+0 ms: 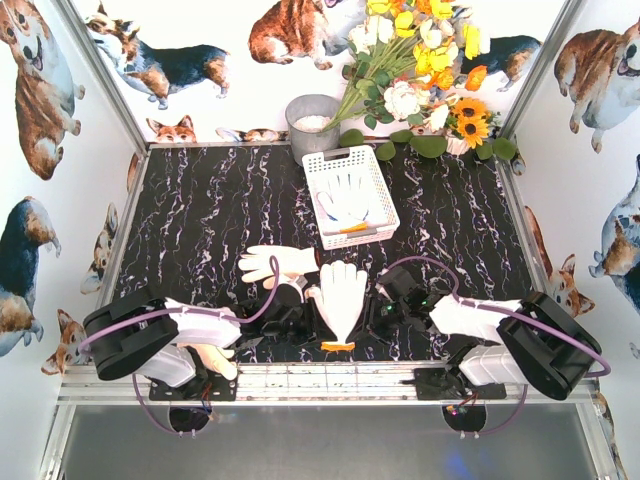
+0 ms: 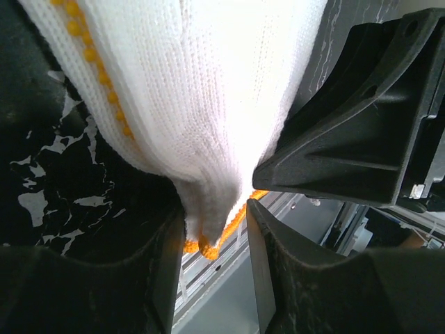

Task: Put the gloves into the storage basket
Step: Pick up the glove from the center of the board, then place the glove in the bin.

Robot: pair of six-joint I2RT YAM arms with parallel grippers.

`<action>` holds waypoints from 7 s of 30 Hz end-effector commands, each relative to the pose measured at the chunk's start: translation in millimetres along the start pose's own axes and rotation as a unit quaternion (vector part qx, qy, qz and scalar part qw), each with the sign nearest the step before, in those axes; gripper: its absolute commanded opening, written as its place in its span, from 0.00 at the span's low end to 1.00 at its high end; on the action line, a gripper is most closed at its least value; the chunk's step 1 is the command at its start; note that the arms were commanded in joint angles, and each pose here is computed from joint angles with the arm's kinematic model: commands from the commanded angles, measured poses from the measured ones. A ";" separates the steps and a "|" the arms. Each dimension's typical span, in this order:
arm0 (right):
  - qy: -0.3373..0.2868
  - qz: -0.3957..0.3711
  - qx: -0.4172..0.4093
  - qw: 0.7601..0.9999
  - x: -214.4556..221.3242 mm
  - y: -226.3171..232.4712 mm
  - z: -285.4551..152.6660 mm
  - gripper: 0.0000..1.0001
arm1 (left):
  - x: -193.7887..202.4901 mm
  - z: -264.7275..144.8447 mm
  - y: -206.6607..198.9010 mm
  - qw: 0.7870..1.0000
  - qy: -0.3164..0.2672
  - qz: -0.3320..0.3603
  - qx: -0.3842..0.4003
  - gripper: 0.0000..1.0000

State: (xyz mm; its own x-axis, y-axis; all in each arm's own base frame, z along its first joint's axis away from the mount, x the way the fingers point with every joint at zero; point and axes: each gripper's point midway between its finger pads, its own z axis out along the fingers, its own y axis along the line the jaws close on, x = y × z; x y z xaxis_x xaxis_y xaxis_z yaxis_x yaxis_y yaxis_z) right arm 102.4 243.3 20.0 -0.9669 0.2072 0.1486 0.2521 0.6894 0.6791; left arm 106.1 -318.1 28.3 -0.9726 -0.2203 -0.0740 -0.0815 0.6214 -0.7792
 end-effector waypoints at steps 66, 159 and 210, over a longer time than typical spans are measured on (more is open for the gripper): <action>-0.127 0.072 -0.147 0.978 -79.9 41.8 11.5 0.59 | 2.0 -37.7 -86.0 0.978 0.047 -0.105 0.172 0.00; -0.355 -0.326 -0.041 0.875 -397.8 206.3 -68.8 0.00 | -305.8 35.9 -103.4 0.976 -0.121 0.179 0.021 0.00; -0.424 -0.099 0.021 0.900 -419.3 125.8 -50.3 0.00 | -306.4 15.6 -126.1 0.960 -0.160 0.226 -0.025 0.52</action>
State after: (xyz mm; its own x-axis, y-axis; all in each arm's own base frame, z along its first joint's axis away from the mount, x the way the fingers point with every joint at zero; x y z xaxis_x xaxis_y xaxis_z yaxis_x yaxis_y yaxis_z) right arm 523.9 216.1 46.4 -0.7128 0.4065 -0.5716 0.0343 0.8342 0.5503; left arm 419.8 -333.2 148.9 -0.7957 -0.1723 -0.5807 0.2950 0.7271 -0.6200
